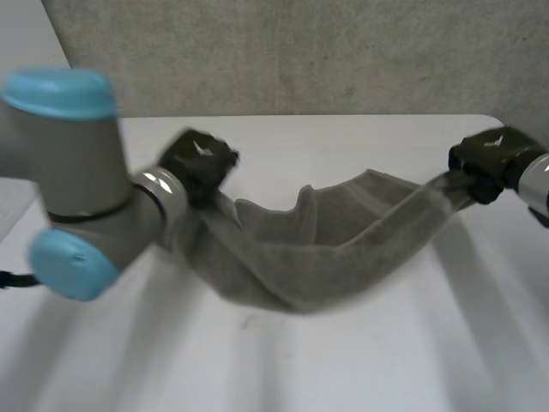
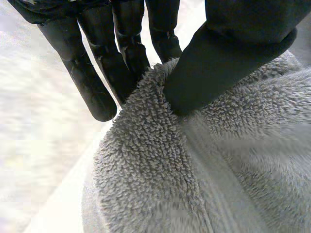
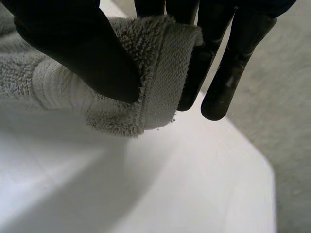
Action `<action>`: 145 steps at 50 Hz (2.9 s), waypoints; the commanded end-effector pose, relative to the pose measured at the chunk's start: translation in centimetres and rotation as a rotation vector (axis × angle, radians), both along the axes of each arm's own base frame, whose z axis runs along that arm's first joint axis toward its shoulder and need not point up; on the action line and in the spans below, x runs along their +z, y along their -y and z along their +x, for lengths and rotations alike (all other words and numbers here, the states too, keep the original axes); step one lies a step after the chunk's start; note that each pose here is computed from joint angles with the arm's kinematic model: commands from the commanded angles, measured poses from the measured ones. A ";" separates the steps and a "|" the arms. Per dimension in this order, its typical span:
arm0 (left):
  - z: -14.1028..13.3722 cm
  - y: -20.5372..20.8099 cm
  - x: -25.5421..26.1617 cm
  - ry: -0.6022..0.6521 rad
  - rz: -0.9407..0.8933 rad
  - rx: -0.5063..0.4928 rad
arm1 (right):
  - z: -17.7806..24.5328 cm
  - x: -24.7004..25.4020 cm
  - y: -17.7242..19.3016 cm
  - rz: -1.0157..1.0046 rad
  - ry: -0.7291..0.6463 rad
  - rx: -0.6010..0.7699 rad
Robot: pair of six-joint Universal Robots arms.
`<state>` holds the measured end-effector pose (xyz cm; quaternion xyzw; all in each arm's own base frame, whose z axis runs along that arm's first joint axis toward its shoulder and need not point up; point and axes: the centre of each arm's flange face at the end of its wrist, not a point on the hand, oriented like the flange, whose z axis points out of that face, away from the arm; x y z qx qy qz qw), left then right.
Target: Fold the towel.
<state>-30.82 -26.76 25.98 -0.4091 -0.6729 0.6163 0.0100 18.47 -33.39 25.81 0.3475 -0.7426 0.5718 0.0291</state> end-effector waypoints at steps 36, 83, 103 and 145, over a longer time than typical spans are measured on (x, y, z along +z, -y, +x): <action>3.3 11.1 14.4 -0.534 -0.424 0.153 | 4.2 12.2 6.6 -0.668 0.130 0.030; 8.4 2.2 -9.9 -0.289 0.243 0.291 | 1.4 -10.6 0.2 0.109 -0.030 0.115; 8.5 2.4 -9.3 -0.290 0.207 0.284 | 1.8 -11.8 0.7 0.150 0.194 0.013; 8.7 -0.7 -9.1 0.008 0.092 0.149 | 1.5 -10.4 0.3 0.057 0.114 0.024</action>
